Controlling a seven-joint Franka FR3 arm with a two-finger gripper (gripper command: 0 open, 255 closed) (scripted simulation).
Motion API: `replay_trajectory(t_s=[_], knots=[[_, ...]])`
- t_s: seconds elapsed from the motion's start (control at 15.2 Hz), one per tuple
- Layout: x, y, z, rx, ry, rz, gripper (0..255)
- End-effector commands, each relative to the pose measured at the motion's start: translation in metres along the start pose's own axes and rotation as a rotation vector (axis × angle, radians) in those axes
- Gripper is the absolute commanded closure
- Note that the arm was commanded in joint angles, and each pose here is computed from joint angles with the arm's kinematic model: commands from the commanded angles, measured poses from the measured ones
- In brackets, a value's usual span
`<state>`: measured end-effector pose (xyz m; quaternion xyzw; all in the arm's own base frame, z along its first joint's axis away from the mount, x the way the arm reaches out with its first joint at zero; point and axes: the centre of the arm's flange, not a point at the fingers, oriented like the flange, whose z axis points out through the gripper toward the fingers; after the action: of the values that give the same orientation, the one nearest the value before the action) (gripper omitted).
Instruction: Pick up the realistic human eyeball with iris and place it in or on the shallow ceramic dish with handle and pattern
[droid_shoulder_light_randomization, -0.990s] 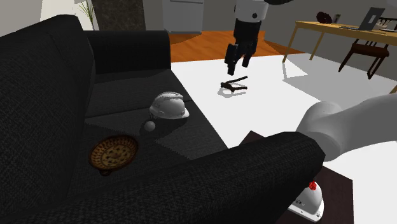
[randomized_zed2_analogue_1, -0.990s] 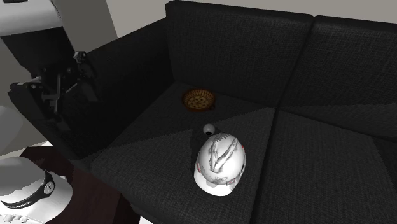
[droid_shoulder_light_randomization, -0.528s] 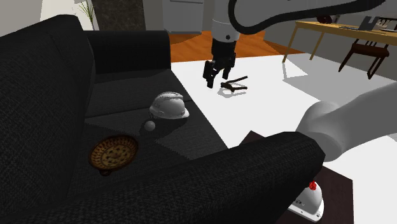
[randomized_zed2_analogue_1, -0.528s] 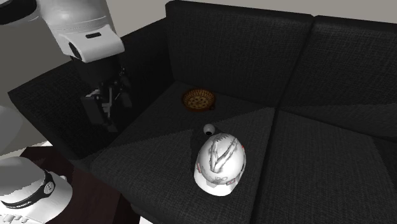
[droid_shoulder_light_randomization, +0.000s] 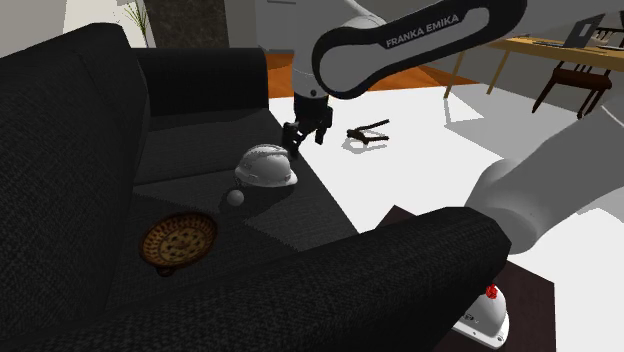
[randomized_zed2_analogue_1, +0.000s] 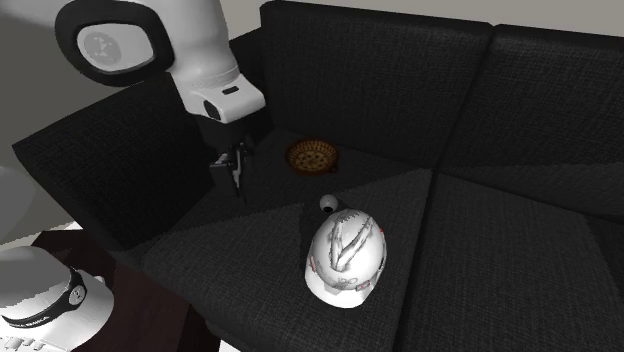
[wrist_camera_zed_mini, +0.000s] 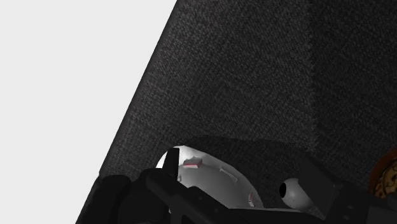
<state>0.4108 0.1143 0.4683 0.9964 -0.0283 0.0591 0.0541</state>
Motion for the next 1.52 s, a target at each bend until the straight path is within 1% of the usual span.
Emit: replay_trajectory(t_s=[0.0,1.12,1.45], knots=[[0.013,-0.015,0.016,0.000,0.013,-0.004,0],[0.125,-0.146,0.149,-0.012,0.104,-0.040,0],[0.130,-0.149,0.173,-0.012,0.106,-0.040,0]])
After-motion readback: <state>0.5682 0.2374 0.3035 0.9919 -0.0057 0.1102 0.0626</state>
